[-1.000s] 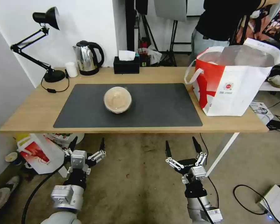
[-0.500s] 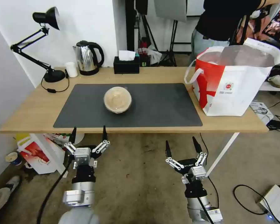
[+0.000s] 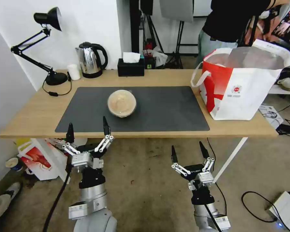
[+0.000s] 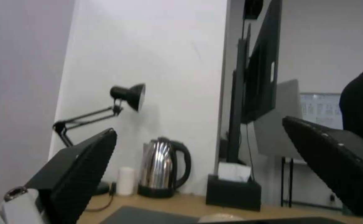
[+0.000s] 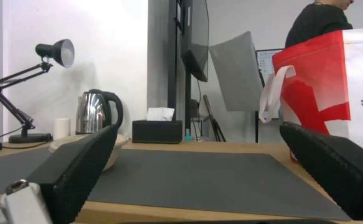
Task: Pick up the trash from the table and place it into the takeout bag.
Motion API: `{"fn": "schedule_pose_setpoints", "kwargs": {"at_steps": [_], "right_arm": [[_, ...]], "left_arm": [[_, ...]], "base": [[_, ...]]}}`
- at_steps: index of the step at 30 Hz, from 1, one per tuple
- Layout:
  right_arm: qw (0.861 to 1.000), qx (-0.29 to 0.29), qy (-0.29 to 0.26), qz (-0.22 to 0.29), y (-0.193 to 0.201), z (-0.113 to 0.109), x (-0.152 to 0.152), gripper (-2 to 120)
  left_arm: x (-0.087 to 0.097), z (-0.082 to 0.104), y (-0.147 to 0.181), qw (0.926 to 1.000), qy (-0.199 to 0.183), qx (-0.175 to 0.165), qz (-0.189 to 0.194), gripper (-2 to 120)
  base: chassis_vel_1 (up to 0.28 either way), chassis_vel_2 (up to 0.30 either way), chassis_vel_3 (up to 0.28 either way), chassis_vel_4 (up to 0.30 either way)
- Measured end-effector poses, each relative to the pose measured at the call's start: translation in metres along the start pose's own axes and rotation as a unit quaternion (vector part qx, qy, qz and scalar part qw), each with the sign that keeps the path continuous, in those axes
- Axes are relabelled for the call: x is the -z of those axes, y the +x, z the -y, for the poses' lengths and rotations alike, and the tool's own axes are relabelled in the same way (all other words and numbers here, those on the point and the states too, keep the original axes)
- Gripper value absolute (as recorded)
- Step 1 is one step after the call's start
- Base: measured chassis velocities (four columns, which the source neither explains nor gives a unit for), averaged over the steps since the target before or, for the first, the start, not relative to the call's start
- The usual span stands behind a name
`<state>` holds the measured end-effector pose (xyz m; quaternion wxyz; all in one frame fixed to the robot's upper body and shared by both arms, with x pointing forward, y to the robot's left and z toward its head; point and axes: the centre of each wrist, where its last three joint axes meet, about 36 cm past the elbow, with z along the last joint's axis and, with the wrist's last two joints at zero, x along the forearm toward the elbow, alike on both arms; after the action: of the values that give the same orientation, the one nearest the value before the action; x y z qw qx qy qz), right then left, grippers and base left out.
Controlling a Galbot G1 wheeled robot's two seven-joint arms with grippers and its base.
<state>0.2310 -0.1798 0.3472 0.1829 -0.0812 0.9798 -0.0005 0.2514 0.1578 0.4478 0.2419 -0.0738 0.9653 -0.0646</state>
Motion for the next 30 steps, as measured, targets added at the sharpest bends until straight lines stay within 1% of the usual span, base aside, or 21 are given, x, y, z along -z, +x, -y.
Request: {"fn": "schedule_pose_setpoints", "kwargs": {"at_steps": [2,3,5,8,9,10,12,14,15,17,18,19,21,22,23,25,26,27,28,29,30], "right_arm": [[1.000,0.000,0.000,0.000,0.000,0.000,0.000,100],[1.000,0.000,0.000,0.000,0.000,0.000,0.000,100],[1.000,0.000,0.000,0.000,0.000,0.000,0.000,100],[1.000,0.000,0.000,0.000,0.000,0.000,0.000,100],[1.000,0.000,0.000,0.000,0.000,0.000,0.000,100],[1.000,0.000,0.000,0.000,0.000,0.000,0.000,100],[1.000,0.000,0.000,0.000,0.000,0.000,0.000,100],[1.000,0.000,0.000,0.000,0.000,0.000,0.000,100],[1.000,0.000,0.000,0.000,0.000,0.000,0.000,100],[1.000,0.000,0.000,0.000,0.000,0.000,0.000,100],[1.000,0.000,0.000,0.000,0.000,0.000,0.000,100],[1.000,0.000,0.000,0.000,0.000,0.000,0.000,100],[1.000,0.000,0.000,0.000,0.000,0.000,0.000,100],[1.000,0.000,0.000,0.000,0.000,0.000,0.000,100],[1.000,0.000,0.000,0.000,0.000,0.000,0.000,100],[1.000,0.000,0.000,0.000,0.000,0.000,0.000,100],[1.000,0.000,0.000,0.000,0.000,0.000,0.000,100],[1.000,0.000,0.000,0.000,0.000,0.000,0.000,100],[1.000,0.000,0.000,0.000,0.000,0.000,0.000,100],[1.000,0.000,0.000,0.000,0.000,0.000,0.000,100],[1.000,0.000,0.000,0.000,0.000,0.000,0.000,100]], "left_arm": [[0.014,-0.010,-0.003,0.9997,0.002,0.006,-0.023,100],[0.014,-0.010,-0.003,0.9997,0.002,0.006,-0.023,100],[0.026,-0.021,-0.006,0.9991,-0.004,0.009,-0.042,100],[0.031,-0.030,-0.008,0.9985,-0.015,0.007,-0.053,100],[0.034,-0.037,-0.010,0.9978,-0.019,0.004,-0.063,100],[0.036,-0.041,-0.012,0.9969,-0.018,0.002,-0.077,100],[0.038,-0.043,-0.013,0.9963,-0.014,0.000,-0.085,100],[0.044,-0.050,-0.018,0.9924,0.007,-0.007,-0.123,100],[0.044,-0.050,-0.018,0.9924,0.007,-0.007,-0.123,100],[0.053,-0.060,-0.025,0.9823,0.055,-0.011,-0.179,100],[0.053,-0.060,-0.025,0.9823,0.055,-0.011,-0.179,100],[0.057,-0.062,-0.029,0.9786,0.073,-0.013,-0.192,100],[0.070,-0.065,-0.040,0.9660,0.128,-0.018,-0.224,100],[0.070,-0.065,-0.040,0.9660,0.128,-0.018,-0.224,100],[0.072,-0.066,-0.043,0.9626,0.142,-0.019,-0.230,100],[0.076,-0.066,-0.050,0.9479,0.188,-0.022,-0.256,100],[0.076,-0.066,-0.050,0.9479,0.188,-0.022,-0.256,100],[0.077,-0.065,-0.052,0.9406,0.208,-0.023,-0.267,100],[0.078,-0.065,-0.053,0.9356,0.220,-0.025,-0.275,100],[0.078,-0.065,-0.053,0.9356,0.220,-0.025,-0.275,100],[0.079,-0.064,-0.055,0.9280,0.238,-0.030,-0.285,100]], "base": [[0.000,0.000,0.000,0.000],[0.000,0.000,0.000,0.000],[0.000,0.000,0.000,0.000],[0.000,0.000,0.000,0.000],[0.000,0.000,0.000,0.000],[0.000,0.000,0.000,0.000],[0.000,0.000,0.000,0.000],[0.000,0.000,0.000,0.000],[0.000,0.000,0.000,0.000],[0.000,0.000,0.000,0.000],[0.000,0.000,0.000,0.000],[0.000,0.000,0.000,0.000],[0.000,0.000,0.000,0.000],[0.000,0.000,0.000,0.000],[0.000,0.000,0.000,0.000],[0.000,0.000,0.000,0.000],[0.000,0.000,0.000,0.000],[0.000,0.000,0.000,0.000],[0.000,0.000,0.000,0.000],[0.000,0.000,0.000,0.000],[0.000,0.000,0.000,0.000]]}}
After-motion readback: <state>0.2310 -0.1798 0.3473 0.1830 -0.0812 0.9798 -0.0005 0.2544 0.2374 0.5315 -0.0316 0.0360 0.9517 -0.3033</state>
